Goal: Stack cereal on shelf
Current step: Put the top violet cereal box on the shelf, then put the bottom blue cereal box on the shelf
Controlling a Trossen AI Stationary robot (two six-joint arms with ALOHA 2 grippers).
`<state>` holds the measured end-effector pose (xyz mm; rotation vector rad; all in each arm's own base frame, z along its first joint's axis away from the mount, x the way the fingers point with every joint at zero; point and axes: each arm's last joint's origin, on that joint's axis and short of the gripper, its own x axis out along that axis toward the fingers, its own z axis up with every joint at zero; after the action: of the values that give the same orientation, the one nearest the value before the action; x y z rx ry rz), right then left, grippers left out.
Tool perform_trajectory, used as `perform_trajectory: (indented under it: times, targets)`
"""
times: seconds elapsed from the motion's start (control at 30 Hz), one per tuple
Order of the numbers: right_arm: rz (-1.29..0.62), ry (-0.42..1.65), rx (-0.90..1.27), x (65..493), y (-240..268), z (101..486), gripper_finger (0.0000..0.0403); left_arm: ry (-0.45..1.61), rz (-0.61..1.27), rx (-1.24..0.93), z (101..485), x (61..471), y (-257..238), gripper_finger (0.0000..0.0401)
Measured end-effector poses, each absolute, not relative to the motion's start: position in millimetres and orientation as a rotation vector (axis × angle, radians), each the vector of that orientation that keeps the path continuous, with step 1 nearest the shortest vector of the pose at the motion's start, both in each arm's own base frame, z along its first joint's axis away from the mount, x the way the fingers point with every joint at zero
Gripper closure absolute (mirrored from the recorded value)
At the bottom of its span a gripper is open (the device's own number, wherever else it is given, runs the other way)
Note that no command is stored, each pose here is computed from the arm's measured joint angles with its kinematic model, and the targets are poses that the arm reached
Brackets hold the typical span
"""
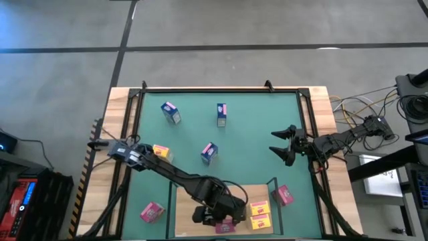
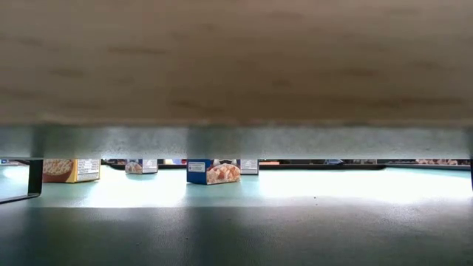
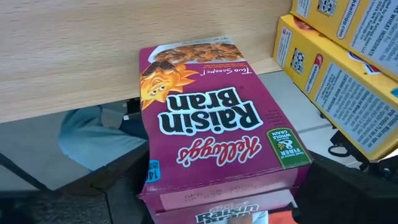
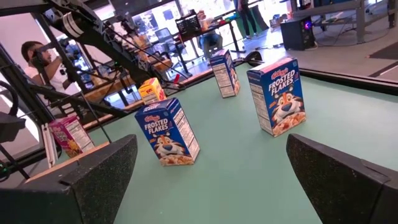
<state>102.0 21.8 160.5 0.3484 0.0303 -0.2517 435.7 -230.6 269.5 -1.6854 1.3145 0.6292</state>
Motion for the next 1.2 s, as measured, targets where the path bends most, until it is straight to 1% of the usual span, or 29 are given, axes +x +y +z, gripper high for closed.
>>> perform_trajectory:
  times: [0.1, 0.27, 0.33, 0.47, 0.63, 0.87, 1.07, 1.2]
  targets:
    - [-0.252, 0.03, 0.348, 102, 22, 160, 0.0003, 1.319, 0.64, -1.679, 269, 435, -230, 0.0075]
    - [-0.252, 0.03, 0.348, 102, 22, 160, 0.0003, 1.325, 0.646, -1.664, 268, 434, -230, 0.0022]
    - [-0.252, 0.03, 0.348, 102, 22, 160, 0.0003, 1.324, 0.636, -1.658, 268, 434, -229, 0.0007]
    - [-0.252, 0.03, 0.348, 102, 22, 160, 0.0003, 1.317, 0.625, -1.66, 272, 435, -228, 0.001]
    - [-0.252, 0.03, 0.348, 102, 22, 160, 0.0003, 1.306, 0.641, -1.658, 282, 434, -222, 0.0003]
    - [-0.252, 0.03, 0.348, 102, 22, 160, 0.0003, 1.263, 0.791, -1.629, 298, 423, -205, 0.0002]
    - [-0.252, 0.03, 0.348, 102, 22, 160, 0.0003, 1.07, 1.042, -1.675, 319, 411, -169, 0.0002]
    - [-0.252, 0.03, 0.348, 102, 22, 160, 0.0003, 0.952, 1.216, -1.694, 317, 413, -144, 0.0002]
